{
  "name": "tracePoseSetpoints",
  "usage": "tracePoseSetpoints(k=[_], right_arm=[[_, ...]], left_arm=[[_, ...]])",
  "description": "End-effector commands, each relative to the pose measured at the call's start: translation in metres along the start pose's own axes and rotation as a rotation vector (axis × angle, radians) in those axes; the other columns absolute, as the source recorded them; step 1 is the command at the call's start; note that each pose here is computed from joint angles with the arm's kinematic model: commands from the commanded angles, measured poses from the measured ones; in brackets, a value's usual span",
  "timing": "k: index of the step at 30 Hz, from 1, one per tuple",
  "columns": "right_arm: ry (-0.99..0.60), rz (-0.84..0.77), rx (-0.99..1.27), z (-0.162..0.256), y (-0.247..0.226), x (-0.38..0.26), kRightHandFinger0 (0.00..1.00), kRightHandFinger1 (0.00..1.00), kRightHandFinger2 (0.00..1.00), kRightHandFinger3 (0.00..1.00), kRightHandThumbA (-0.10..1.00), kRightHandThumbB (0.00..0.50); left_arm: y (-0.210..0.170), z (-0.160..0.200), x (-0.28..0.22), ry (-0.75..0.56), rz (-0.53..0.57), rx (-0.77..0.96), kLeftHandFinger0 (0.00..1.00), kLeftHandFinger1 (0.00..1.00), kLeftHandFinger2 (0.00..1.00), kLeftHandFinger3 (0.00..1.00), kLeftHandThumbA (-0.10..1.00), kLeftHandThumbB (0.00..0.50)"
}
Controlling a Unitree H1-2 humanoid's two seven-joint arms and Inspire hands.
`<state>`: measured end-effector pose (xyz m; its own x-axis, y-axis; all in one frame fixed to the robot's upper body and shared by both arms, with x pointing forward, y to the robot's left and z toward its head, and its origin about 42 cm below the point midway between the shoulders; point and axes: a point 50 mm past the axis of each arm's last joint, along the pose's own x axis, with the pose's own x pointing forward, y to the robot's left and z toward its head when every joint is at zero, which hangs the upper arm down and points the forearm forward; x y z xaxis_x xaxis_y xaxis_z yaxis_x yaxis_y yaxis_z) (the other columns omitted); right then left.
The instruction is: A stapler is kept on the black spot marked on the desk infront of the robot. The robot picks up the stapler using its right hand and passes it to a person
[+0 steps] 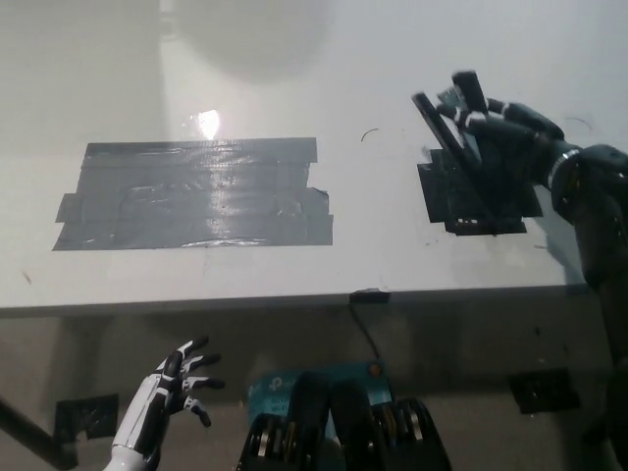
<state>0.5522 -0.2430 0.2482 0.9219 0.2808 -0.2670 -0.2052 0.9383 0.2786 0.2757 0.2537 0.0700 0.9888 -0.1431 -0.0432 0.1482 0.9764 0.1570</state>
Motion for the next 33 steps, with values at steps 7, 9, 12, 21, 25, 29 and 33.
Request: tracePoseSetpoints(k=[7,9,12,21,25,29,33], right_arm=[[-0.271,0.262,0.028,0.155,0.141,0.003,0.0,0.0,0.0,0.01,0.73,0.009],[-0.27,0.25,0.031,0.155,0.15,0.004,0.0,0.0,0.0,0.04,0.69,0.012],[-0.274,0.218,0.005,0.157,0.163,0.005,0.0,0.0,0.0,0.0,0.63,0.033],[-0.296,0.153,-0.066,0.159,0.196,0.005,0.0,0.0,0.0,0.0,0.67,0.041],[-0.32,0.116,-0.127,0.162,0.204,0.007,0.0,0.0,0.0,0.03,0.65,0.032],[-0.366,0.043,-0.202,0.166,0.208,0.009,0.0,0.0,0.15,0.26,0.56,0.001],[-0.43,-0.079,-0.408,0.172,0.208,0.011,0.0,0.21,0.56,0.56,0.73,0.0]], left_arm=[[0.007,0.016,0.008,-0.062,-0.011,0.018,0.3,0.61,0.77,0.85,1.0,0.486],[0.007,0.015,0.008,-0.062,-0.013,0.02,0.29,0.61,0.77,0.85,1.0,0.493],[0.006,0.015,0.008,-0.061,-0.014,0.016,0.29,0.61,0.76,0.84,1.0,0.497],[0.003,0.016,0.007,-0.052,-0.022,0.013,0.28,0.6,0.75,0.83,1.0,0.5],[0.002,0.016,0.007,-0.051,-0.026,0.012,0.27,0.58,0.74,0.82,1.0,0.486],[0.001,0.016,0.007,-0.052,-0.031,0.023,0.26,0.57,0.71,0.81,1.0,0.498],[0.001,0.018,0.007,-0.048,-0.036,0.024,0.25,0.55,0.68,0.79,1.0,0.5]])
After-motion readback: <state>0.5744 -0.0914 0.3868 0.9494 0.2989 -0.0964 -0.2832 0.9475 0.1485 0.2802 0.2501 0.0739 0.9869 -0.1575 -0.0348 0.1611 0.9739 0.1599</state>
